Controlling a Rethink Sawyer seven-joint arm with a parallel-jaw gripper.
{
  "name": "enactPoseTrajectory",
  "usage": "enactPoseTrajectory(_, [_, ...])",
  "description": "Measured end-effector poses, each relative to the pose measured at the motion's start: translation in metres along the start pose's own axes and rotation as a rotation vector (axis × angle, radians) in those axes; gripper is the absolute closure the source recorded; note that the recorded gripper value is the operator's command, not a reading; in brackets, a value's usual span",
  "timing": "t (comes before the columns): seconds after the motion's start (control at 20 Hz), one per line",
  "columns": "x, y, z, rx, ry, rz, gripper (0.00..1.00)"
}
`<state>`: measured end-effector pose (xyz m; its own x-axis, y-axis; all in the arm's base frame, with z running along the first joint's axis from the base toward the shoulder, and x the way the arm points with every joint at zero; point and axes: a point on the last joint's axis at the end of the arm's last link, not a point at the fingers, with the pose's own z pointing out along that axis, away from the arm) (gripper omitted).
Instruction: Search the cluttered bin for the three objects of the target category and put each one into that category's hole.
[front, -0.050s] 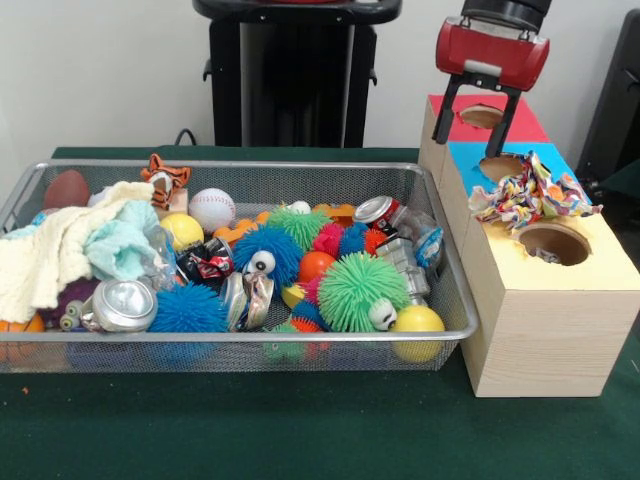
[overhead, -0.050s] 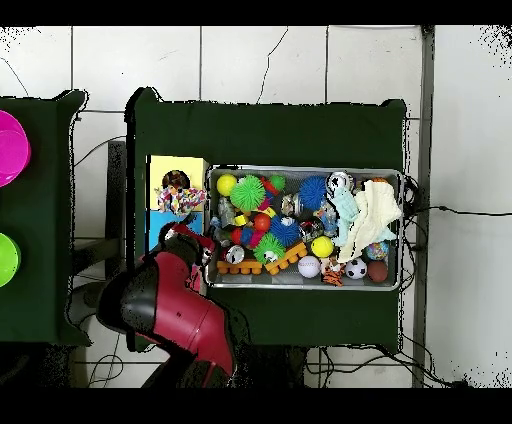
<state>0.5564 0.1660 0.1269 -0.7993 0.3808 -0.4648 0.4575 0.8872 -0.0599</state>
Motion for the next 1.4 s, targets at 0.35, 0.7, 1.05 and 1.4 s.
enactPoseTrajectory(0.35, [0.011, -0.01, -0.003, 0.013, 0.02, 0.003, 0.0])
enactPoseTrajectory(0.7, [0.018, -0.005, -0.006, 0.009, 0.022, -0.012, 0.0])
enactPoseTrajectory(1.05, [0.042, 0.011, -0.007, 0.003, 0.033, -0.063, 0.0])
enactPoseTrajectory(1.4, [0.067, 0.02, -0.004, 0.007, 0.049, -0.11, 0.0])
